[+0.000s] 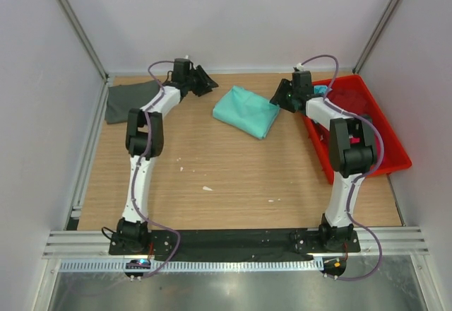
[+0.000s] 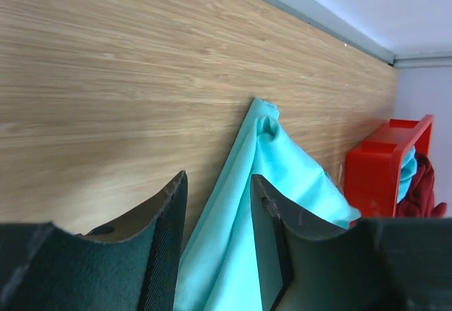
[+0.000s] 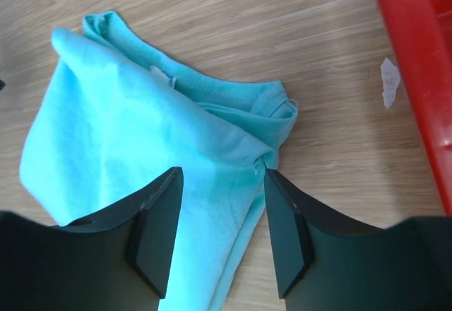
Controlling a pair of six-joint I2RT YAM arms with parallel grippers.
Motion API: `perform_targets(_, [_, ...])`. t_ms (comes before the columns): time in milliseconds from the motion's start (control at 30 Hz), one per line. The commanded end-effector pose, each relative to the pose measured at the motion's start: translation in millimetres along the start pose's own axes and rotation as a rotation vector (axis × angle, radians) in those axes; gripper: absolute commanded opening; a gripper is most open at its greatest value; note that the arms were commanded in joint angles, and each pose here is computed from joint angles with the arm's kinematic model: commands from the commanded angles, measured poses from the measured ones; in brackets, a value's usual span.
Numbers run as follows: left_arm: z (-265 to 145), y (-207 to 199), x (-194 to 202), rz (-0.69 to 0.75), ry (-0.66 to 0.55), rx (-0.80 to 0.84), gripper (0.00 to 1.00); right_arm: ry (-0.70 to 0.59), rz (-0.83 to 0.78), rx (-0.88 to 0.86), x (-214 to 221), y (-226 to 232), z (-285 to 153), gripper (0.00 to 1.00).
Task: Fold and stack the t-shirts
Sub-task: Fold the tshirt
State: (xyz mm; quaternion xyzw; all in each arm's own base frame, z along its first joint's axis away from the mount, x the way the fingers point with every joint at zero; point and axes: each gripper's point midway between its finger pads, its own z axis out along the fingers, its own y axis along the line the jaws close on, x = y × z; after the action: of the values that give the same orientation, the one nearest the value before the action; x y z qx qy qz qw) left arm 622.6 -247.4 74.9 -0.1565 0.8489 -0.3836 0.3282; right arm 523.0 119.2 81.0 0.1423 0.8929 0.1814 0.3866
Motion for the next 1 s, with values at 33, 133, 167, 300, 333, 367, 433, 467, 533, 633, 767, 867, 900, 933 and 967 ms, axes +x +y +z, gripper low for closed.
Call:
perform_targets(33, [-59.2,-38.9,-18.4,0.222,-0.025,-0.014,0.42,-0.038,-0.043,-0.083,-30.9,31.9,-39.5,0.58])
perform_targets(133, [-66.6,-23.9,9.8,0.239,0.051,-0.039,0.42,0.003,-0.016,-0.090,-14.6,28.4,-44.5,0.64])
perform_targets(167, [-67.9,-22.6,15.3,0.249,0.064,-0.038,0.43,0.023,-0.014,-0.082,-4.5,23.8,-44.2,0.68])
perform_targets(300, [-62.3,-12.7,46.6,0.272,0.147,-0.026,0.43,-0.019,-0.038,-0.064,-8.7,18.2,-42.0,0.68])
perform_targets(333, [-56.1,-5.4,57.1,0.269,0.169,-0.038,0.43,-0.020,-0.046,-0.066,-10.3,18.9,-40.5,0.69])
perform_targets(367, [-54.3,-1.6,60.3,0.267,0.176,-0.046,0.43,-0.025,-0.051,-0.067,-16.2,21.1,-34.7,0.69])
perform_targets(433, [-49.7,5.2,69.4,0.265,0.195,-0.059,0.43,-0.017,-0.066,-0.054,-18.6,19.7,-30.0,0.68])
perform_targets(467, [-45.9,11.5,74.1,0.262,0.207,-0.068,0.43,-0.016,-0.072,-0.048,-22.0,19.8,-24.4,0.68])
perform_targets(533, [-43.0,15.5,76.4,0.265,0.208,-0.080,0.43,-0.014,-0.079,-0.023,-23.5,14.1,-19.6,0.68])
perform_targets(633, [-37.4,22.1,78.0,0.268,0.212,-0.089,0.42,-0.011,-0.071,-0.004,-24.8,6.1,-14.8,0.68])
perform_targets(767, [-31.9,27.3,83.0,0.261,0.228,-0.092,0.41,-0.025,-0.057,0.022,-26.3,-5.4,-12.9,0.68])
perform_targets(867, [-29.0,30.6,87.6,0.257,0.239,-0.095,0.41,-0.032,-0.059,0.034,-31.4,-8.9,-14.4,0.67])
perform_targets(900, [-29.1,32.7,89.5,0.252,0.244,-0.100,0.40,-0.016,-0.060,0.038,-29.0,-9.5,-15.9,0.66])
perform_targets(933, [-29.5,31.4,90.2,0.254,0.245,-0.097,0.41,-0.011,-0.056,0.035,-29.4,-8.6,-17.7,0.66])
perform_targets(967, [-30.6,30.8,90.3,0.251,0.245,-0.098,0.40,-0.010,-0.052,0.024,-30.2,-4.7,-22.2,0.66])
